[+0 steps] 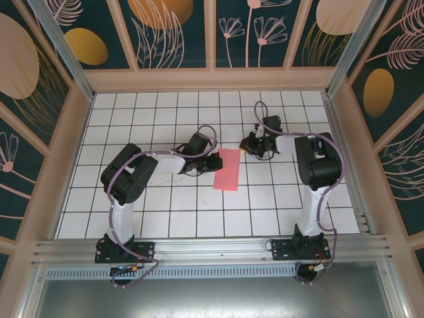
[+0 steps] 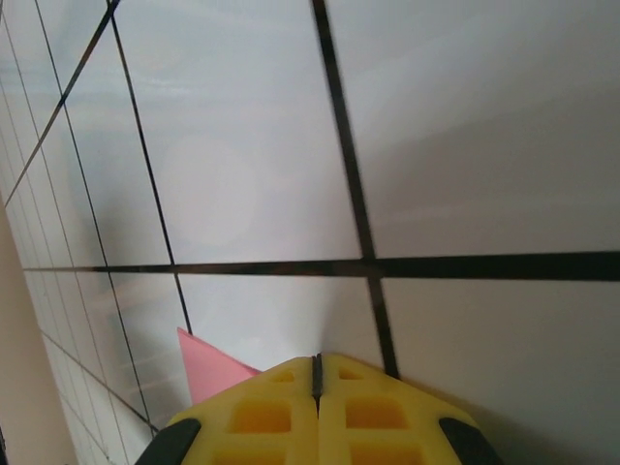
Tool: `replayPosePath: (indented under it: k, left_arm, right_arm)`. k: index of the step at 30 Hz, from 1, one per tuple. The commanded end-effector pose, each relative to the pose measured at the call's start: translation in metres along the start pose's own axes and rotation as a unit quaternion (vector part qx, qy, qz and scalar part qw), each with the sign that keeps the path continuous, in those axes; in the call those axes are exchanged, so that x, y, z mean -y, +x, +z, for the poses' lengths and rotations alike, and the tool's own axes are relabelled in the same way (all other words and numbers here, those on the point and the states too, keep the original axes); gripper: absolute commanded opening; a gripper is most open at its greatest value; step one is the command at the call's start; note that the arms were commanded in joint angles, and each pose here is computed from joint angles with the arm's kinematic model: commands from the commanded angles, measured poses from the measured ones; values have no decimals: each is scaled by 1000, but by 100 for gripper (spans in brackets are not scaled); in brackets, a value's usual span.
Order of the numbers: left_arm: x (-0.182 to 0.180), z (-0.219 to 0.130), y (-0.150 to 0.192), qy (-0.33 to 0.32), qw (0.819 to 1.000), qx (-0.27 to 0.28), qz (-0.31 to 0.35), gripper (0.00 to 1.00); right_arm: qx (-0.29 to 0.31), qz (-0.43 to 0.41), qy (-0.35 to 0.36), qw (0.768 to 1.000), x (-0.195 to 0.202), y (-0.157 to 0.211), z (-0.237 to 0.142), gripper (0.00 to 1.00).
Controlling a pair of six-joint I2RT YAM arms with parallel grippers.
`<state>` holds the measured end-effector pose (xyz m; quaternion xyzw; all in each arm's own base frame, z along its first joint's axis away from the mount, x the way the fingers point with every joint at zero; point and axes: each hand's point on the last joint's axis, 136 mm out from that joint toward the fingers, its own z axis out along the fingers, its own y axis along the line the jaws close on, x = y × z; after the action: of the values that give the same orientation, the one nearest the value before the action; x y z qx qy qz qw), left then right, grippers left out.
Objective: Fold a paper plane with a square sheet of paper (pick it up from the middle)
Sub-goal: Fold the square sheet of paper in half at the center of the table.
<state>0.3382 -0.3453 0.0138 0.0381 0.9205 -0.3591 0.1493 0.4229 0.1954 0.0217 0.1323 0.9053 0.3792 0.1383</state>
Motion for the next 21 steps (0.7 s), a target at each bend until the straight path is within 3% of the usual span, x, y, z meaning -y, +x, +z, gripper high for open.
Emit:
replayPosePath:
  k: [1,5,10,21]
  left_arm:
    - [-59,6,58,-92,991,-88,-38,0]
    - [-56,7,55,-89,991,-86,-40,0]
    - [-53,7,51,-88,992,-82,-41,0]
    - [-49,7,47,-83,992,-79,-42,0]
  right_arm:
    - [44,-16,-23,999,-19,-18,-23,5]
    - [30,-36,-62,997,-43,-9,-34,7]
    - [-23,-50,-86,995,-52,23,-21,8]
    - [-62,-20,-27,998,-1,63,-1,8]
